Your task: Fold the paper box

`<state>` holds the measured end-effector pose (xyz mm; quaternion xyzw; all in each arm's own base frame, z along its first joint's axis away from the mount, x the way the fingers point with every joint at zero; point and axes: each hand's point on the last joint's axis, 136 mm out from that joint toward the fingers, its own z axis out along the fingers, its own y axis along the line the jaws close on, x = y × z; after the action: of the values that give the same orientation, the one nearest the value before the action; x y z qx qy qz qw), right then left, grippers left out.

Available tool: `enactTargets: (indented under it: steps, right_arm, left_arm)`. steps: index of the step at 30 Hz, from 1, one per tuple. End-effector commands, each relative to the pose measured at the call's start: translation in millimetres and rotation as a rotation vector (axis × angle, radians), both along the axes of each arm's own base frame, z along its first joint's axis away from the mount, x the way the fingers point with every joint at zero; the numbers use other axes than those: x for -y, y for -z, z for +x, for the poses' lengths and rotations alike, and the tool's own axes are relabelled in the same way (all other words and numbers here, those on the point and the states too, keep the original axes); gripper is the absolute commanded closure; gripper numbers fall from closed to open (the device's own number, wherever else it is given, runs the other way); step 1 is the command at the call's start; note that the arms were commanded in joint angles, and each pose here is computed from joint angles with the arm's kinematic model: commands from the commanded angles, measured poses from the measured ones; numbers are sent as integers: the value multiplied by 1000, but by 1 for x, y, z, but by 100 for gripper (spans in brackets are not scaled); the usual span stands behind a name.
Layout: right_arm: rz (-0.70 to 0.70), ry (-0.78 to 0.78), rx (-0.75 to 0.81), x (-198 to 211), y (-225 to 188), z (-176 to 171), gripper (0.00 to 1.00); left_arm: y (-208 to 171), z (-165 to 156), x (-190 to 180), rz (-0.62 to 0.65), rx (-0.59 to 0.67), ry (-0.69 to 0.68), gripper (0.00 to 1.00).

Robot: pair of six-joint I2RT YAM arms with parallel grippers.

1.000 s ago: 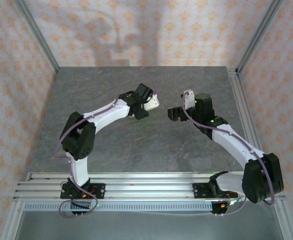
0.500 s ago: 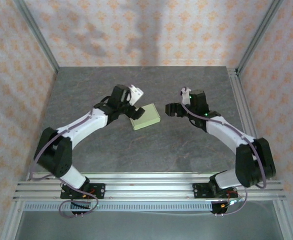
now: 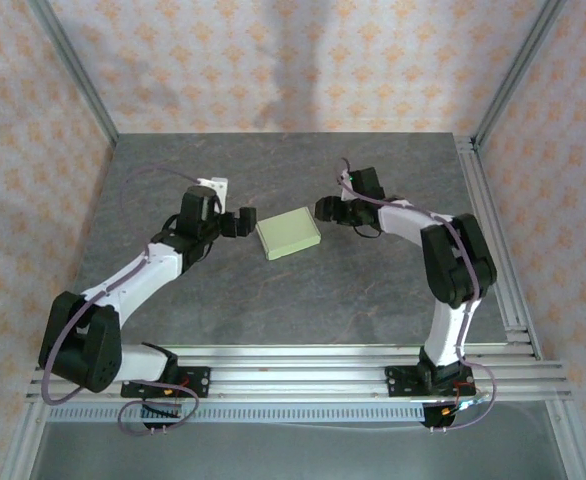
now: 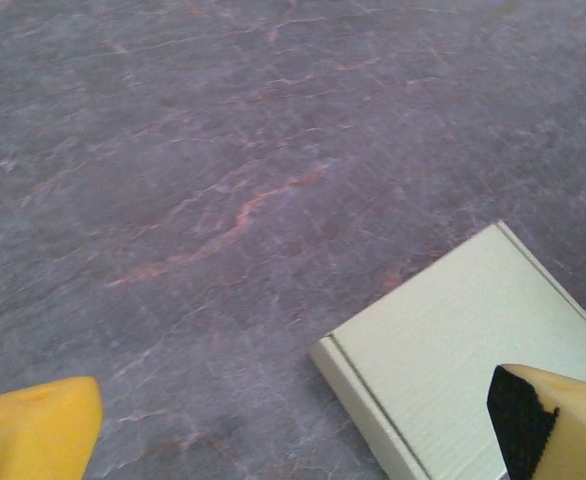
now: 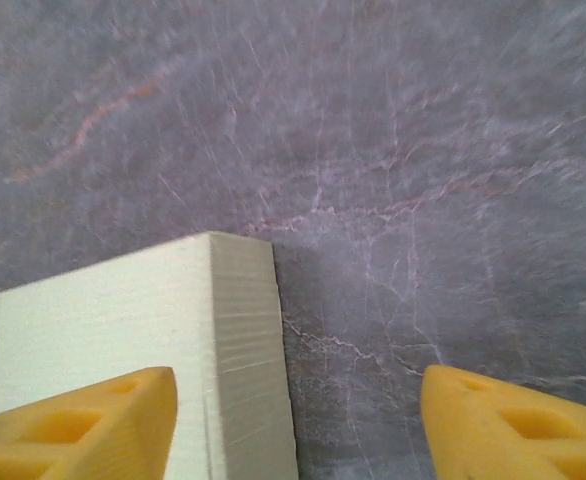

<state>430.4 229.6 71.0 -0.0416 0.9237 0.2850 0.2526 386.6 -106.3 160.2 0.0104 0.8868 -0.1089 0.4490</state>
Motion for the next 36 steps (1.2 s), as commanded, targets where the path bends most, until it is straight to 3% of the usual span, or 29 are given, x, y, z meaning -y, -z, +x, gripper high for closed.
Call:
enactTargets:
  steps: [1,4,12,18,23,30,36]
  right_arm:
    - [31,-29,-33,-20,2,-3,42]
    - [51,-57,-48,-34,4,-12,61]
    - [93,-55,-32,-42,-10,-38,62]
    - [-4,44,165,3,-43,-28,34]
    - [-144,260,417,86,-79,-19,15]
    - [-534,477,569,188,-84,-36,4]
    - [-556,603,621,234,-54,-38,1]
  left_arm:
    - [1,-2,-20,-32,3,-98,0]
    - [7,-2,-41,-2,-19,-173,0]
    - [25,-9,-94,41,-46,-314,0]
    - [28,-10,-124,98,-3,-365,0]
    - [30,-11,-146,146,49,-424,0]
    - [41,-2,-155,201,148,-434,0]
    - [56,8,-152,180,155,-401,0]
